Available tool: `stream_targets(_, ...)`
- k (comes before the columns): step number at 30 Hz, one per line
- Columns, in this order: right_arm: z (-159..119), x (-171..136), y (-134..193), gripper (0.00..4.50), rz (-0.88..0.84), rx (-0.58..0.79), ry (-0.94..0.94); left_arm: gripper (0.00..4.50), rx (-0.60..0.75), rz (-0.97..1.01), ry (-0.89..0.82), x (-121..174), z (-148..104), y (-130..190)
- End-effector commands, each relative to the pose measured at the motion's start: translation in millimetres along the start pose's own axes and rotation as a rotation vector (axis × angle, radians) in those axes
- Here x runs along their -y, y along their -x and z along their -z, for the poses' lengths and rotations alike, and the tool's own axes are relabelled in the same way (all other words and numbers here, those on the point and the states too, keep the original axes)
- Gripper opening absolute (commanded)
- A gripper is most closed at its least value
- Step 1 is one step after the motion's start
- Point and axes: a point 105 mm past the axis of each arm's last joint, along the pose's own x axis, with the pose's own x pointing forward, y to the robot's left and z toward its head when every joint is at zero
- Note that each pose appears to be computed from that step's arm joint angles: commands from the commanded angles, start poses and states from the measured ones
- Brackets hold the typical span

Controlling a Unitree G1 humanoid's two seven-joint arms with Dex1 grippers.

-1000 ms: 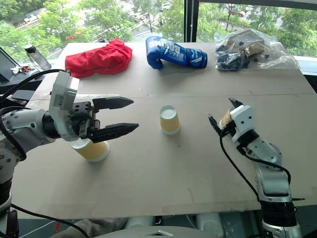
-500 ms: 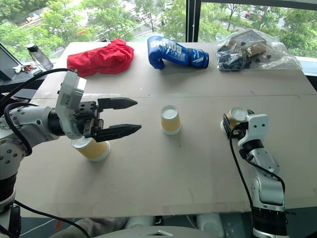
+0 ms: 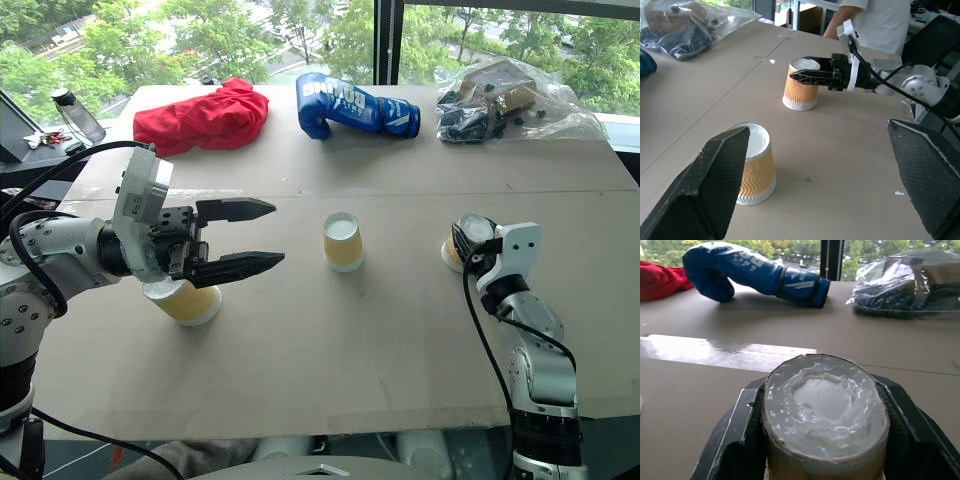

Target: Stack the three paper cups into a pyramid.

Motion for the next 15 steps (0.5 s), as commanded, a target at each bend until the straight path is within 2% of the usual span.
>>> stream_targets(1, -14, -41, -15, 2.04, -0.192, 0.045, 0.021, 4.5, -0.028, -0.052, -0.07, -4, -5, 17)
stream_targets(8, -13, -79, -32, 2.04, -0.349, 0.04, -0.019, 4.5, -0.07, -0.109, -0.084, -5, -2, 32)
stream_targets(15, -5, -91, -35, 2.04, -0.389, 0.011, -0.039, 4.5, -0.067, -0.124, -0.093, -3, -3, 34)
